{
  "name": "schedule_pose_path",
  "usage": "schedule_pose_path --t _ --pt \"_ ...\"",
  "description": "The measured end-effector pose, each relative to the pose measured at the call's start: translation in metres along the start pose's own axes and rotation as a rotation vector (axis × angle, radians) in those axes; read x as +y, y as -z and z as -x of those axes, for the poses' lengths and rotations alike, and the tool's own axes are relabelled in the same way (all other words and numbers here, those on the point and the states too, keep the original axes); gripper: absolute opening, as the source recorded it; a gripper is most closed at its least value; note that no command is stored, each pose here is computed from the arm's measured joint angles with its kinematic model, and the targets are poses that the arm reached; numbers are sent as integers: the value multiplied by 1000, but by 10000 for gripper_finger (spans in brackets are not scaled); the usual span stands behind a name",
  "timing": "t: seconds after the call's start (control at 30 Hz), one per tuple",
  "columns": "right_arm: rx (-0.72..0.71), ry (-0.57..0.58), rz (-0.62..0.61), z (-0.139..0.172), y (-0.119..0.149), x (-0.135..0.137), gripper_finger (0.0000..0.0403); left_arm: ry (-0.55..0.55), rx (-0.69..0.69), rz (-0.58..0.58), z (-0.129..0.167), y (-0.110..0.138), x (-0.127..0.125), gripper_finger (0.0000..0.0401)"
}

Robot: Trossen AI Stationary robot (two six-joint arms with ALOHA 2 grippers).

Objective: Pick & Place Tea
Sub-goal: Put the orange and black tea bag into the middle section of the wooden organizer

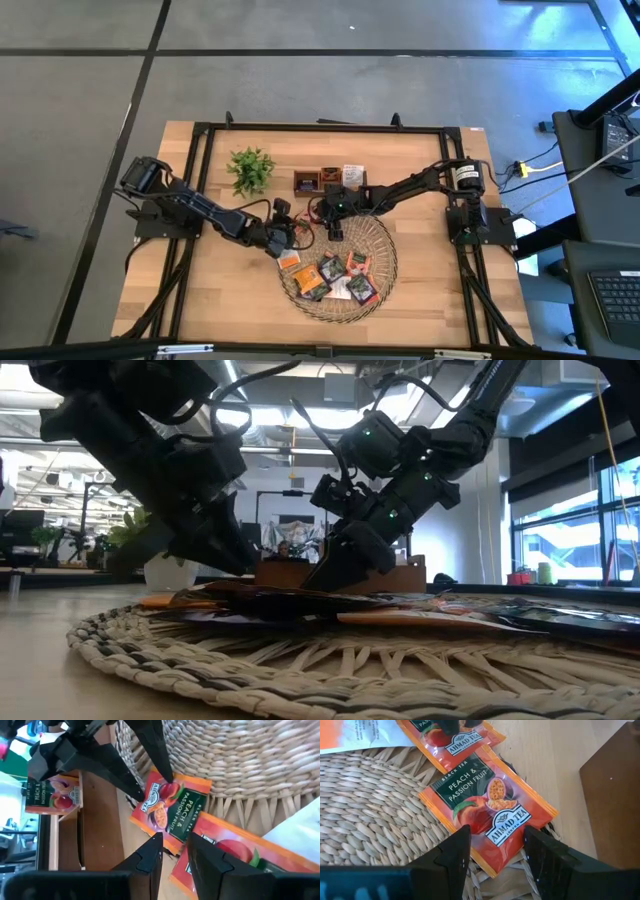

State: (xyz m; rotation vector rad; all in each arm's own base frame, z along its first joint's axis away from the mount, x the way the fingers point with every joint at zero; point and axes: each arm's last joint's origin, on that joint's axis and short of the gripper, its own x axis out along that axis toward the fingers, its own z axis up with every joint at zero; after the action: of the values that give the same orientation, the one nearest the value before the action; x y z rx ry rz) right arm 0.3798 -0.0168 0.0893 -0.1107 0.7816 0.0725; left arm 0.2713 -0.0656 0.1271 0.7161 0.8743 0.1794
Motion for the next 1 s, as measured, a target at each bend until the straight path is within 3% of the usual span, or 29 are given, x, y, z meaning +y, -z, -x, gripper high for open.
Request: schedule_pose_path --t 0.2,0.7,1.0 --pt "-1 -2 -3 0 0 0 186 10 5 -94 -1 1 -2 86" --pt "-5 -2 -25 0 0 0 186 13 51 -196 -12 7 -5 86" --pt "-5 -3 -26 0 0 0 186 -46 73 -225 -22 7 -8 86"
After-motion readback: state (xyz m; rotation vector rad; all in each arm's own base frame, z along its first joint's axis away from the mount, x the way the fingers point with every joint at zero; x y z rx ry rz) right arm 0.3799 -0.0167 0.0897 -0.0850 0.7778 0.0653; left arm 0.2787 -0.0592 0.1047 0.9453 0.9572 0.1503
